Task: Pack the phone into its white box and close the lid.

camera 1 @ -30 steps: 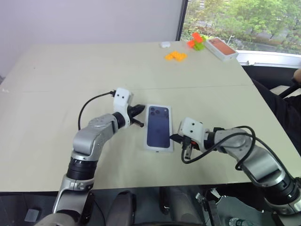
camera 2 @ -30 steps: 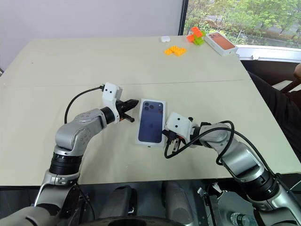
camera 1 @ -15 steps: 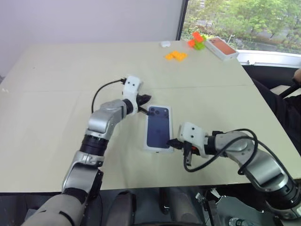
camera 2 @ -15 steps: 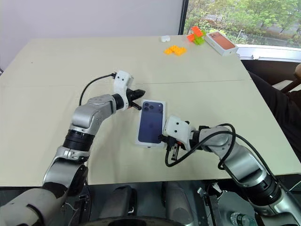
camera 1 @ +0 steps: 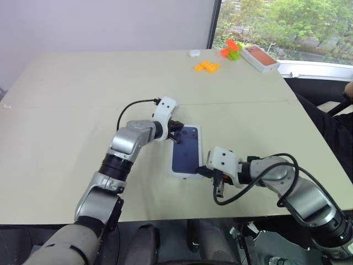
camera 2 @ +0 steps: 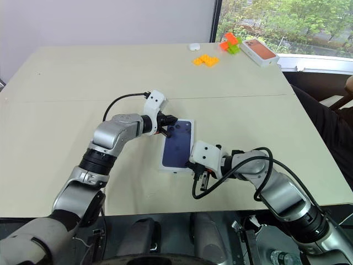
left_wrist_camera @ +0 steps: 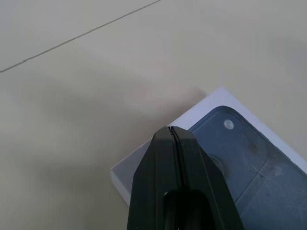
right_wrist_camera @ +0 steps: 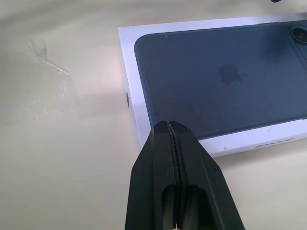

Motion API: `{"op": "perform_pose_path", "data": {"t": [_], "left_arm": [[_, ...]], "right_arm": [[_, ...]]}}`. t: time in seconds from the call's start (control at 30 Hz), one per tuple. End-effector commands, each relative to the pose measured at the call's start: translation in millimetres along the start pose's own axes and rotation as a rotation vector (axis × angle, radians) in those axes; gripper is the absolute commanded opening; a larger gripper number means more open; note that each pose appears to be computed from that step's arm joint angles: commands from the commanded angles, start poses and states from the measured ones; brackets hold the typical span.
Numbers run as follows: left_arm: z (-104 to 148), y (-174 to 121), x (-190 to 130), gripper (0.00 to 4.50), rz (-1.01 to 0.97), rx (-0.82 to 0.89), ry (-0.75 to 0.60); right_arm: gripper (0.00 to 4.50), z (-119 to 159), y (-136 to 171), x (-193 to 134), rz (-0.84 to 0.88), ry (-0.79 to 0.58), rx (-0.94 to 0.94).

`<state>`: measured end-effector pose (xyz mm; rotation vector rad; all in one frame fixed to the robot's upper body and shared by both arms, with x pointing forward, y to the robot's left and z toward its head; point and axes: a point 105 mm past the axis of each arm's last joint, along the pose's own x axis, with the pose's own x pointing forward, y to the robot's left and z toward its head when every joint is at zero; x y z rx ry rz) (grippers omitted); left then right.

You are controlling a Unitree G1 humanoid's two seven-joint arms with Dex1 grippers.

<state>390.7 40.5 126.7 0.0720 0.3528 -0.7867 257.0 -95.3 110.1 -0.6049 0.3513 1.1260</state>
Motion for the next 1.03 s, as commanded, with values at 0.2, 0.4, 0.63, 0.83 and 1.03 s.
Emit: {"op": "perform_pose_path", "data": {"t": [0.2,0.4,0.63,0.83,1.03], "left_arm": [[54.7,51.4,-101.8,0.00,0.188,-0.035,-0.508],[5.9,80.2,-178.4,0.00,0.361,-0.014,-0.436],[-36.9,93.8,-236.2,0.00,0.518,-0.006,-0.355],[-66.4,84.4,-246.5,0.00,0.530,0.001,-0.251],[-73.1,83.4,-245.6,0.00,0.537,-0.036,-0.253]], "right_arm": [[0.02,26.1,-70.4,-34.9,-0.406,-0.230,0.051],[0.02,0.2,-107.6,-55.9,-0.555,-0.255,0.177],[0.02,-21.0,-116.9,-64.6,-0.551,-0.298,0.319],[0.02,-26.0,-112.2,-67.9,-0.515,-0.302,0.332],[0.02,-24.6,-105.6,-63.9,-0.503,-0.321,0.328]]}}
